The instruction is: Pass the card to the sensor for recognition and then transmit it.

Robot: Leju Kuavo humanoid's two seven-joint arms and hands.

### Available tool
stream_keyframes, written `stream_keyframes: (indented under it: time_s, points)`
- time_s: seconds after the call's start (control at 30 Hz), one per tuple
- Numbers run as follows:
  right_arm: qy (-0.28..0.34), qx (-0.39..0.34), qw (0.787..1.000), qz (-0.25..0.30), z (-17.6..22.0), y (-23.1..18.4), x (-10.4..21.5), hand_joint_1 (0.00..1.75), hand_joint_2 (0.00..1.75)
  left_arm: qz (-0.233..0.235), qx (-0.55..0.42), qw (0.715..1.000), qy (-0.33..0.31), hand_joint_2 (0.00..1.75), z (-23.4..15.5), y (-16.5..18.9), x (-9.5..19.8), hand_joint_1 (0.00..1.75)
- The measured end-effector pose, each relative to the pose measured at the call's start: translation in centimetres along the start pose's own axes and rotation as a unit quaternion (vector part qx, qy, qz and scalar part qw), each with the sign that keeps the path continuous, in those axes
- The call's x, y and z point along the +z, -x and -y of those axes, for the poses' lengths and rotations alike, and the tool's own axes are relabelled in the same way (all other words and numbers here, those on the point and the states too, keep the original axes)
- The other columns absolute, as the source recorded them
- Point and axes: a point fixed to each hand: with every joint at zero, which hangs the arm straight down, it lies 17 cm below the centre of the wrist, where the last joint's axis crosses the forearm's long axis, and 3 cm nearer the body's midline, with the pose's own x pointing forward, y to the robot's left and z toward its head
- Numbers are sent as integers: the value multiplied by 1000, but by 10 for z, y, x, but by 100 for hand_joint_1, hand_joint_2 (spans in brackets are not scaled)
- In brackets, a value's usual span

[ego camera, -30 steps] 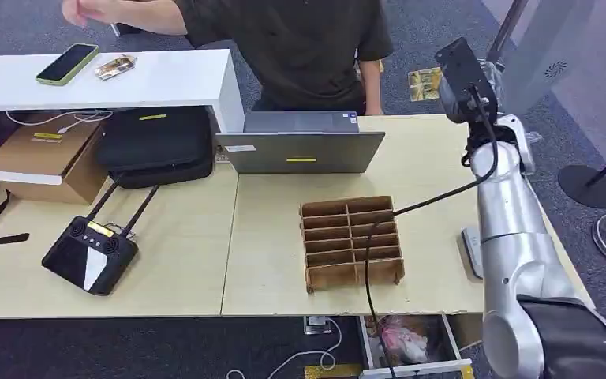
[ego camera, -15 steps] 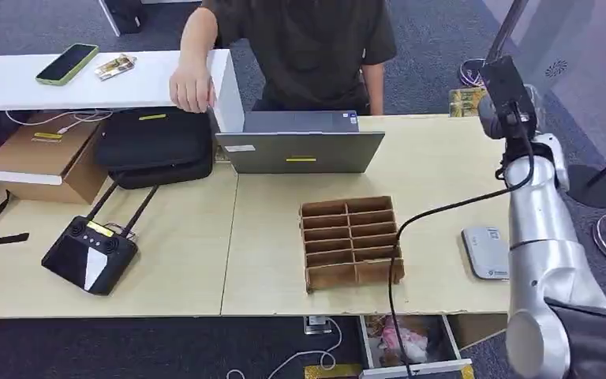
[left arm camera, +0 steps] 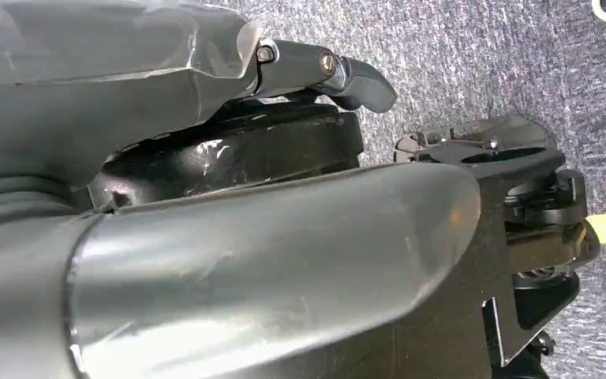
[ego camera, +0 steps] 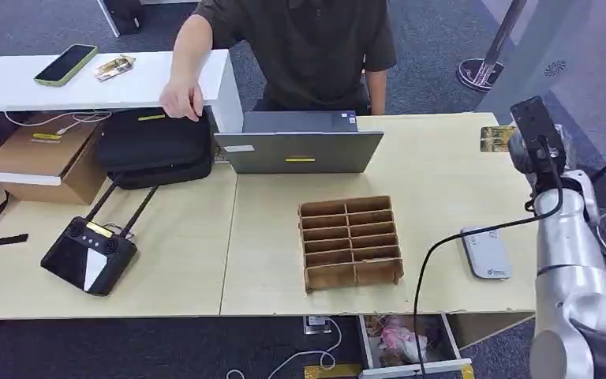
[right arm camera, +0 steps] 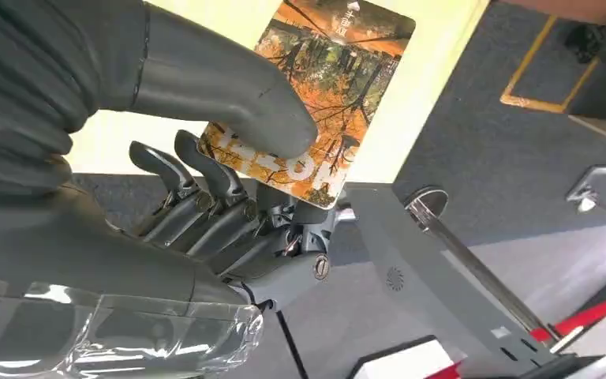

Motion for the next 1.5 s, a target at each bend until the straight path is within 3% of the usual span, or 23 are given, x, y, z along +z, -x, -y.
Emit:
stream_keyframes:
  time_s: [0.47, 0.97, 1.5]
  points:
    - [-15, 0, 999, -41, -13, 53, 16, 175, 175, 3, 13, 1000, 0, 0, 0, -1, 0, 0]
    - [-26, 10, 992, -122, -23, 152, 59, 175, 175, 0, 25, 1000, -3, 0, -1, 0, 0, 0]
    - [-38, 18, 985, -168, -19, 208, 96, 175, 175, -1, 26, 1000, -7, 0, -1, 0, 0, 0]
